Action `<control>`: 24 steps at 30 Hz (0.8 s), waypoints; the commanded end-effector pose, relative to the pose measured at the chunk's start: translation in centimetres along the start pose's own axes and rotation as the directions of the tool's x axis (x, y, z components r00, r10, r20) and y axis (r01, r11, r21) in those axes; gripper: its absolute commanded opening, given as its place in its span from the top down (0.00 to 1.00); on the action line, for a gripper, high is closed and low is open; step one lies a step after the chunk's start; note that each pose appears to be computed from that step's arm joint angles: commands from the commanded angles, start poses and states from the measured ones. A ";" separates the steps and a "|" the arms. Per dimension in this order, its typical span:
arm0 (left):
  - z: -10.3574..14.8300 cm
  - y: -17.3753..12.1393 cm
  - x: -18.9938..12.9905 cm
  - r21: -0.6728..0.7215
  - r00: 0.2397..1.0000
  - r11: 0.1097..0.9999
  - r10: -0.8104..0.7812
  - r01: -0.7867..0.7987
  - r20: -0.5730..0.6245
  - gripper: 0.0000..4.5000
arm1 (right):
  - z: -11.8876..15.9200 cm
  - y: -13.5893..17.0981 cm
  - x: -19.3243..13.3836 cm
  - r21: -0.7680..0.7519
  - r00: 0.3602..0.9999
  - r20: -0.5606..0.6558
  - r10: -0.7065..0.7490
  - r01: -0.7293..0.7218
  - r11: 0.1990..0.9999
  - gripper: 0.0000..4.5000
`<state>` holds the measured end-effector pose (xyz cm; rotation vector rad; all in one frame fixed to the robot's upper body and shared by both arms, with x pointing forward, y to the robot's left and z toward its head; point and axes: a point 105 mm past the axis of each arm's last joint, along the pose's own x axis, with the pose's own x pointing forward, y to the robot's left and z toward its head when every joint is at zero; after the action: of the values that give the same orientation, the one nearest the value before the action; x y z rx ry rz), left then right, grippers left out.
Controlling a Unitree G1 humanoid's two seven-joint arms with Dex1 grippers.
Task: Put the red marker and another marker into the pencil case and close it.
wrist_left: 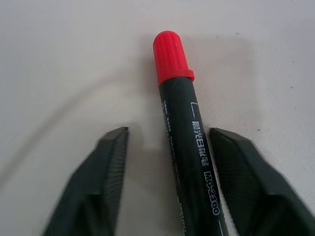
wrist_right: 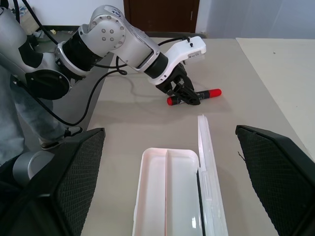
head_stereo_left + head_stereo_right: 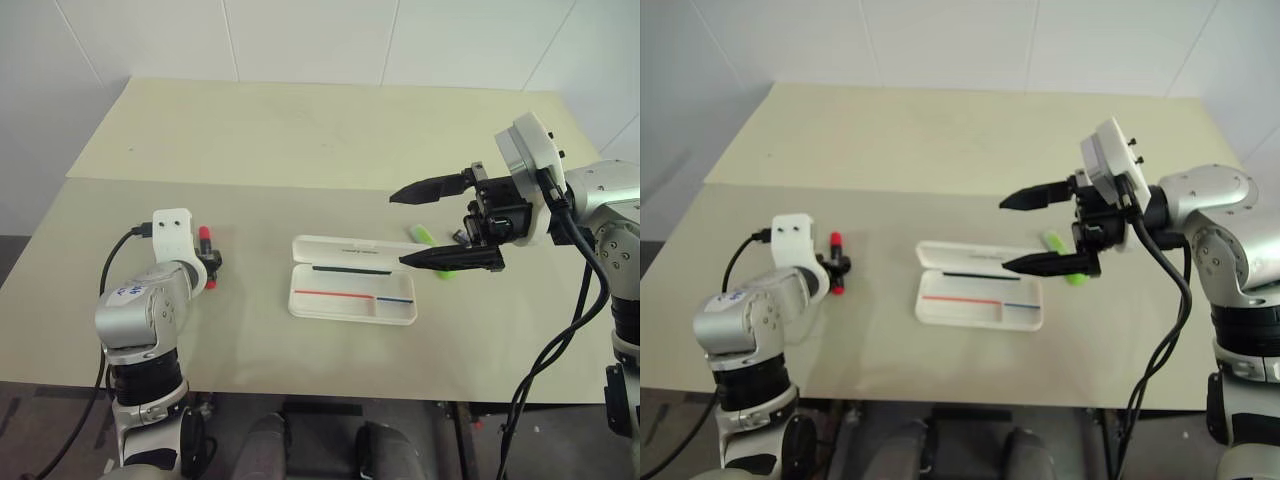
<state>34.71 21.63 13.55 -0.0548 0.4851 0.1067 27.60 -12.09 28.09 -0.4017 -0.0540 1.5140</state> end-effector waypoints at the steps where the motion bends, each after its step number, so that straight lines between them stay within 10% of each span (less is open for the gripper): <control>1: -0.1 -0.7 0.2 0.008 0.998 0.998 -0.066 0.066 -0.003 0.69 | 1.3 -0.1 -0.3 -0.066 1.000 0.004 -0.019 0.019 0.998 0.00; 4: 1.0 -0.7 0.0 0.025 0.993 0.994 -0.110 0.109 0.033 0.87 | 1.4 -0.1 -0.1 -0.067 1.000 0.004 -0.019 0.019 0.998 0.00; 12: 6.2 -1.9 -4.6 0.391 0.880 0.848 -0.446 0.357 0.163 0.87 | 1.5 -0.4 -0.1 -0.074 0.999 -0.007 -0.032 0.031 0.997 0.00; 20: 3.6 0.5 -8.8 0.678 0.829 0.563 -0.545 0.472 -0.125 0.87 | 1.5 -0.5 -0.3 -0.077 0.999 -0.020 -0.046 0.044 0.996 0.00; 24: 1.4 -2.3 -11.3 0.758 0.681 0.292 -0.684 0.583 -0.260 0.87 | 1.6 -0.5 -0.4 -0.076 0.998 -0.023 -0.055 0.053 0.996 0.00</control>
<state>26.85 20.10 19.35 0.6008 0.3855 -0.8377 28.11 -11.97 28.55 -0.4393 -0.0568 1.4703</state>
